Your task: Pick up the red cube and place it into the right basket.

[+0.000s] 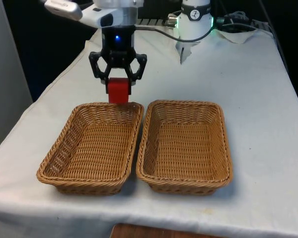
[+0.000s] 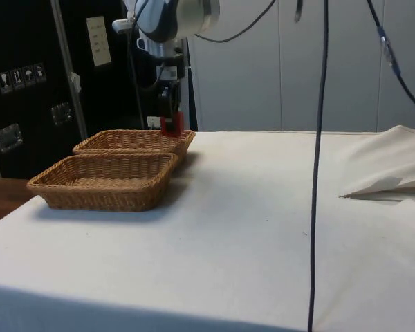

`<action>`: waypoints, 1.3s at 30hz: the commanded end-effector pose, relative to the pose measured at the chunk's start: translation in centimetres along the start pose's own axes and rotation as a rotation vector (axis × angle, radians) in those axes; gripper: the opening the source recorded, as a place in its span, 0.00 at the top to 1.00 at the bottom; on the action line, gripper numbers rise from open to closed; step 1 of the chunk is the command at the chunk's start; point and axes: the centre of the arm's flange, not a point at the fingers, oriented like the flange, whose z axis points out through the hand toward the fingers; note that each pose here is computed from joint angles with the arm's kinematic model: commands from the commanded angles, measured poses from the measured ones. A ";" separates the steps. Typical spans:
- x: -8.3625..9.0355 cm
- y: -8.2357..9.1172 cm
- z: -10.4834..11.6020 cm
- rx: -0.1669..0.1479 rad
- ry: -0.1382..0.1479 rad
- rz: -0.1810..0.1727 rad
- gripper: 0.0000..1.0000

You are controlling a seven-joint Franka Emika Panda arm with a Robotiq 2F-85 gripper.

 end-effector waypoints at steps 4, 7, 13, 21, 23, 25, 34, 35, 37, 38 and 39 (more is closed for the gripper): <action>0.7 0.9 0.4 0.012 0.003 0.004 0.97; 1.0 1.4 0.7 0.003 0.007 0.011 0.97; 1.6 2.7 1.2 0.007 0.007 0.021 0.97; 2.2 4.6 2.1 -0.006 0.012 0.042 0.97; 2.4 4.9 2.5 -0.006 0.013 0.045 0.97; 2.3 4.8 2.3 -0.015 0.016 0.049 0.97; 3.3 5.6 5.2 0.005 0.021 0.079 0.97; 3.4 5.5 5.5 0.008 0.022 0.081 0.97; 3.6 5.6 6.2 0.013 0.025 0.093 0.97; 3.6 5.5 6.3 0.015 0.027 0.096 0.97; 3.7 5.5 6.4 0.017 0.027 0.099 0.97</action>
